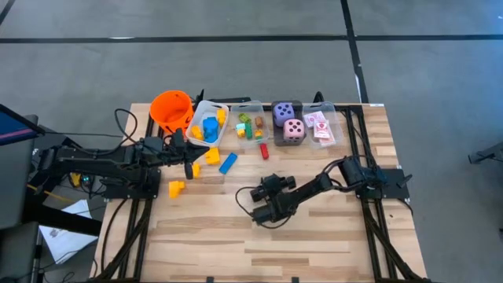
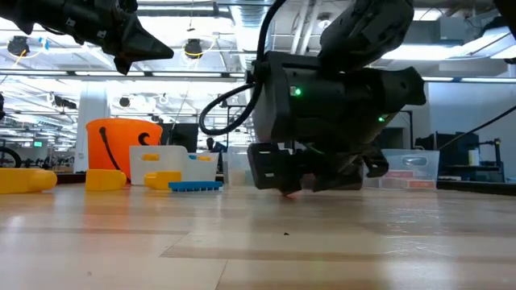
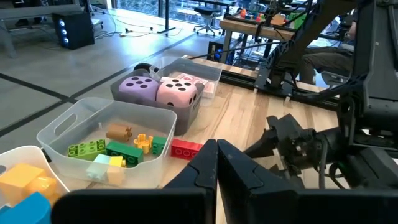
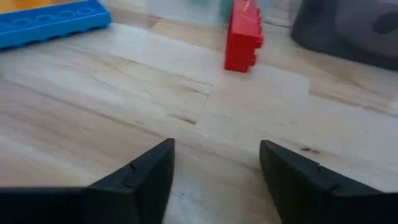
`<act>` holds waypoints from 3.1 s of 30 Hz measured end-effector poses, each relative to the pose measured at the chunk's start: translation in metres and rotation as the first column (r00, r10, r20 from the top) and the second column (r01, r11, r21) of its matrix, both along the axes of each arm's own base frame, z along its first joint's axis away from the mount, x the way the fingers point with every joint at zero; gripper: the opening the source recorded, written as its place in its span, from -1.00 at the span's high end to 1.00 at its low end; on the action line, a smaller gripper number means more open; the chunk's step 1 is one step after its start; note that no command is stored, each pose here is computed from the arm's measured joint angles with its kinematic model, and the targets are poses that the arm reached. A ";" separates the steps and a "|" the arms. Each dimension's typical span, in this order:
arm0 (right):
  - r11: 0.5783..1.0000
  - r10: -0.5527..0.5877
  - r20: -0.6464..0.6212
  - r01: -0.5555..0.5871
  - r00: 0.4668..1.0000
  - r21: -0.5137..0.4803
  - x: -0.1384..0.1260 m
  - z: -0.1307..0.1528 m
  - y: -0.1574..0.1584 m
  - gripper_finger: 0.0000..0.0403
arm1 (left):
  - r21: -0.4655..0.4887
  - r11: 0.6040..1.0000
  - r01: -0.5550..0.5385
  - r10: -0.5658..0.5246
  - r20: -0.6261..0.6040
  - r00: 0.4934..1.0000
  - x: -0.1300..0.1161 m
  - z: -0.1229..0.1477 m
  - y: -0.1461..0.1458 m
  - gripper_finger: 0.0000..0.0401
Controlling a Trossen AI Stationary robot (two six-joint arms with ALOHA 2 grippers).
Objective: Pick & Place Toys
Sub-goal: Put the small red game piece into the left transparent bin
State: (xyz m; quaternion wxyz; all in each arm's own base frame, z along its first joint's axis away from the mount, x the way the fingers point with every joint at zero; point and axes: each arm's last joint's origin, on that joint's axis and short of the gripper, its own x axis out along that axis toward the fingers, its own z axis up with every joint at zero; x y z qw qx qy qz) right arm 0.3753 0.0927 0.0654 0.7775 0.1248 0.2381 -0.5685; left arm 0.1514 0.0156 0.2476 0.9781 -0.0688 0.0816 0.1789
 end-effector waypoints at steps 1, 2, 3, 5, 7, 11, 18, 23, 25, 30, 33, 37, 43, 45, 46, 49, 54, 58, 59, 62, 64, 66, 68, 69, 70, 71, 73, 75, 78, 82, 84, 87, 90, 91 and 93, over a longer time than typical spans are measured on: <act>1.000 -0.002 -0.001 0.002 1.000 -0.003 0.000 0.000 -0.002 -0.21 | 0.000 1.000 0.000 0.000 0.000 1.000 0.000 0.000 0.000 1.00; 1.000 -0.001 -0.003 0.001 1.000 -0.005 0.001 0.000 -0.003 -0.28 | 0.000 1.000 0.000 0.000 0.000 1.000 0.000 0.000 0.000 1.00; 1.000 0.002 -0.004 -0.002 1.000 -0.009 0.002 0.000 -0.004 -0.35 | 0.000 1.000 0.000 0.000 0.000 1.000 0.000 0.000 0.000 1.00; 1.000 0.012 -0.006 -0.012 1.000 -0.011 0.005 0.000 -0.007 -0.50 | 0.000 1.000 0.000 0.000 0.000 1.000 0.000 0.000 0.000 1.00; 1.000 0.018 -0.011 -0.018 1.000 -0.013 0.007 0.000 -0.009 -0.64 | 0.000 1.000 0.000 0.000 0.000 1.000 0.000 0.000 0.000 1.00; 0.999 0.020 -0.029 -0.021 0.999 -0.028 0.008 0.000 -0.013 -0.88 | 0.000 1.000 0.000 0.000 -0.001 1.000 0.000 0.000 0.000 1.00; 0.999 -0.023 -0.039 0.022 0.999 -0.027 0.009 -0.001 -0.031 -0.95 | 0.026 1.000 0.006 -0.006 -0.011 1.000 0.000 0.000 0.000 1.00; 0.998 -0.062 -0.059 0.061 0.996 -0.008 0.013 -0.001 -0.052 -0.92 | 0.079 0.997 0.018 -0.015 -0.032 0.999 0.000 0.000 0.000 1.00; 0.999 -0.050 -0.086 0.050 0.995 0.009 0.016 -0.002 -0.061 -0.92 | 0.079 0.997 0.019 -0.015 -0.044 0.999 0.000 -0.001 0.000 1.00; 0.999 -0.031 -0.092 0.035 0.995 0.040 0.025 -0.001 -0.081 -0.91 | 0.077 0.997 0.023 -0.016 -0.091 0.996 -0.001 -0.006 0.000 1.00; 0.998 -0.029 -0.087 0.033 0.996 0.046 0.028 -0.001 -0.088 -0.91 | 0.073 0.997 0.022 -0.015 -0.092 0.996 -0.001 -0.006 0.000 1.00; 0.998 -0.033 -0.072 0.037 0.997 0.060 0.031 -0.001 -0.094 -0.88 | 0.071 0.997 0.021 -0.015 -0.092 0.996 -0.001 -0.006 0.000 1.00; 0.994 -0.057 -0.019 0.059 0.998 0.088 0.033 -0.001 -0.096 -0.60 | 0.069 0.997 0.021 -0.014 -0.090 0.996 -0.001 -0.006 0.000 1.00; 0.993 -0.068 0.004 0.067 0.998 0.099 0.033 -0.001 -0.095 -0.42 | 0.069 0.997 0.020 -0.014 -0.090 0.996 -0.001 -0.006 0.000 1.00; 0.992 -0.070 0.011 0.069 0.997 0.101 0.034 -0.001 -0.095 -0.32 | 0.069 0.997 0.020 -0.014 -0.090 0.996 -0.001 -0.006 0.000 1.00; 0.992 -0.072 0.013 0.070 0.997 0.101 0.034 -0.001 -0.095 0.01 | 0.069 0.997 0.020 -0.014 -0.089 0.996 -0.001 -0.006 0.000 1.00; 0.993 -0.067 0.012 0.065 0.998 0.094 0.039 0.004 -0.095 0.57 | 0.069 0.997 0.020 -0.014 -0.082 0.996 -0.001 -0.005 0.000 1.00; 0.998 -0.002 -0.038 0.004 0.999 0.061 0.047 0.011 -0.086 0.55 | 0.049 0.999 0.014 -0.011 -0.065 0.998 -0.001 -0.004 0.000 1.00; 0.998 0.017 -0.060 -0.014 0.998 0.056 0.049 0.014 -0.082 0.55 | 0.045 0.999 0.012 -0.010 -0.063 0.998 -0.001 -0.004 0.000 1.00; 0.997 0.064 -0.096 -0.058 0.993 0.059 0.057 0.033 -0.061 0.55 | 0.021 1.000 0.007 -0.006 -0.054 0.999 -0.001 -0.004 0.000 1.00; 0.996 0.083 -0.121 -0.077 0.989 0.053 0.060 0.051 -0.043 0.55 | -0.002 1.000 0.001 -0.002 -0.045 0.999 -0.001 -0.004 0.000 1.00; 0.995 0.098 -0.143 -0.093 0.985 0.040 0.062 0.071 -0.025 0.55 | -0.021 1.000 -0.003 0.002 -0.038 0.999 -0.001 -0.004 0.000 1.00; 0.994 0.109 -0.139 -0.108 0.984 0.013 0.062 0.092 -0.008 0.55 | -0.038 0.999 -0.007 0.006 -0.032 0.999 -0.001 -0.004 0.000 1.00; 0.993 0.114 -0.136 -0.115 0.984 -0.001 0.062 0.103 -0.001 0.55 | -0.046 0.999 -0.009 0.008 -0.029 1.000 -0.001 -0.004 0.000 1.00; 0.992 0.118 -0.135 -0.121 0.984 -0.017 0.062 0.115 0.006 0.55 | -0.053 0.999 -0.011 0.009 -0.027 1.000 -0.001 -0.004 0.000 1.00; 0.991 0.122 -0.131 -0.127 0.984 -0.031 0.061 0.126 0.012 0.55 | -0.065 0.998 -0.013 0.012 -0.023 1.000 -0.001 -0.004 0.000 1.00; 0.988 0.138 -0.121 -0.145 0.983 -0.059 0.059 0.148 0.022 0.55 | -0.096 0.995 -0.017 0.016 -0.012 1.000 -0.001 -0.004 -0.001 1.00; 0.985 0.143 -0.109 -0.152 0.984 -0.078 0.059 0.164 0.026 0.55 | -0.119 0.993 -0.017 0.016 -0.005 1.000 -0.001 -0.004 -0.001 1.00; 0.981 0.127 -0.110 -0.141 0.986 -0.131 0.060 0.184 0.019 0.55 | -0.124 0.992 -0.001 -0.002 -0.023 1.000 -0.001 -0.006 -0.004 1.00; 0.981 0.098 -0.152 -0.122 0.983 -0.154 0.066 0.201 -0.008 0.55 | -0.131 0.991 0.029 -0.035 -0.044 0.998 -0.001 -0.008 -0.009 1.00; 0.981 0.079 -0.188 -0.110 0.979 -0.162 0.071 0.204 -0.027 0.55 | -0.131 0.991 0.041 -0.047 -0.043 0.998 -0.001 -0.008 -0.011 1.00; 0.982 0.034 -0.250 -0.079 0.968 -0.170 0.076 0.204 -0.062 0.55 | -0.131 0.990 0.059 -0.065 -0.043 0.997 -0.001 -0.008 -0.014 1.00; 0.988 0.000 -0.318 -0.049 0.948 -0.147 0.077 0.204 -0.098 0.55 | -0.130 0.989 0.072 -0.078 -0.043 0.996 -0.001 -0.008 -0.016 1.00; 0.991 -0.006 -0.336 -0.040 0.942 -0.130 0.077 0.203 -0.109 0.55 | -0.127 0.989 0.076 -0.082 -0.045 0.996 -0.001 -0.008 -0.016 1.00; 0.994 -0.032 -0.348 -0.007 0.937 -0.109 0.076 0.202 -0.129 0.55 | -0.123 0.989 0.079 -0.085 -0.045 0.995 -0.001 -0.008 -0.017 1.00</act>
